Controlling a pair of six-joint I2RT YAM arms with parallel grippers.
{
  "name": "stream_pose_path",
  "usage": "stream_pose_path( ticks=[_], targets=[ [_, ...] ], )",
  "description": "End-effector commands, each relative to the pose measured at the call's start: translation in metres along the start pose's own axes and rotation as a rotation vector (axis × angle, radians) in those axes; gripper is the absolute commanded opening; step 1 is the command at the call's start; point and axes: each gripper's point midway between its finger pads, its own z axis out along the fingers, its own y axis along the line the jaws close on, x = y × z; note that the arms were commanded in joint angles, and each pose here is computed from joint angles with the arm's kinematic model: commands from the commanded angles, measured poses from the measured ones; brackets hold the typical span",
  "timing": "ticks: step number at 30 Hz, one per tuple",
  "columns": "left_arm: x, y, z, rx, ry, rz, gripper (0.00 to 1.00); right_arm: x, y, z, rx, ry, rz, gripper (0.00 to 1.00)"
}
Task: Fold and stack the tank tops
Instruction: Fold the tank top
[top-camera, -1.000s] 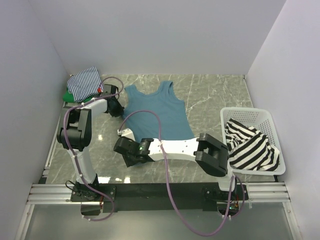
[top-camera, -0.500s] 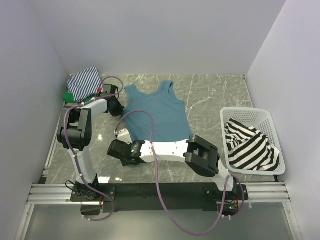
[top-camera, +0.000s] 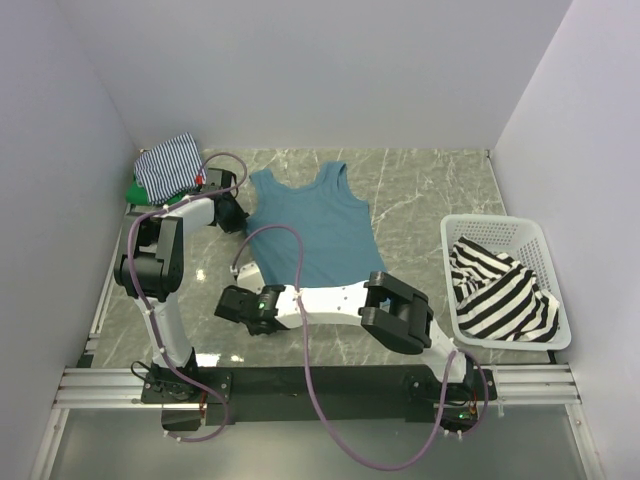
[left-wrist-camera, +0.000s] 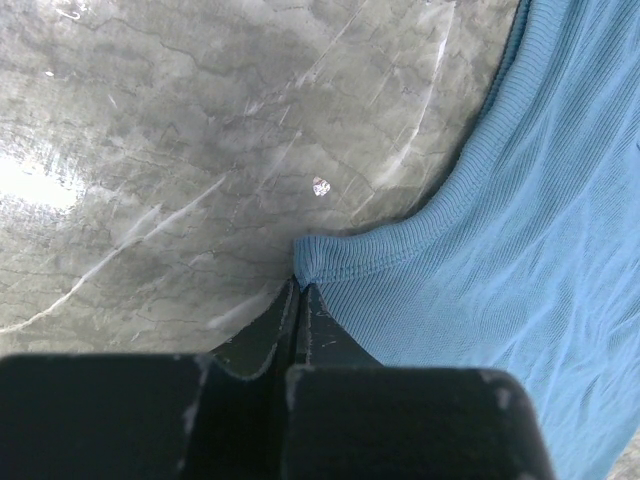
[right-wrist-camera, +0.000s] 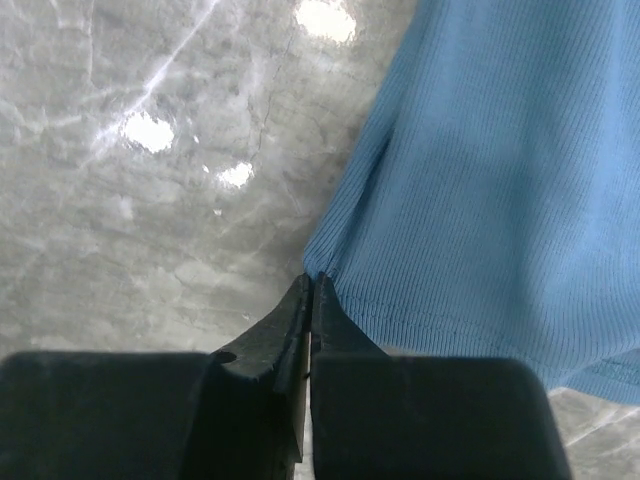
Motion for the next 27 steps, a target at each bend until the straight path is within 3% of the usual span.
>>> stream_pose_path(
  ticks=[1,18,27],
  targets=[
    [0.008,0.012,0.004,-0.040,0.025,0.007,0.01,-0.007,-0.001,-0.029,-0.031,-0.017,-0.004,0.00],
    [-0.005,0.019,-0.018,-0.083,-0.048,0.002,0.01,0.027,0.080,-0.089,-0.524,0.128,-0.122,0.00],
    [-0.011,0.010,-0.024,-0.040,-0.070,-0.005,0.01,0.029,0.064,-0.099,-0.547,0.111,-0.113,0.00]
  ],
)
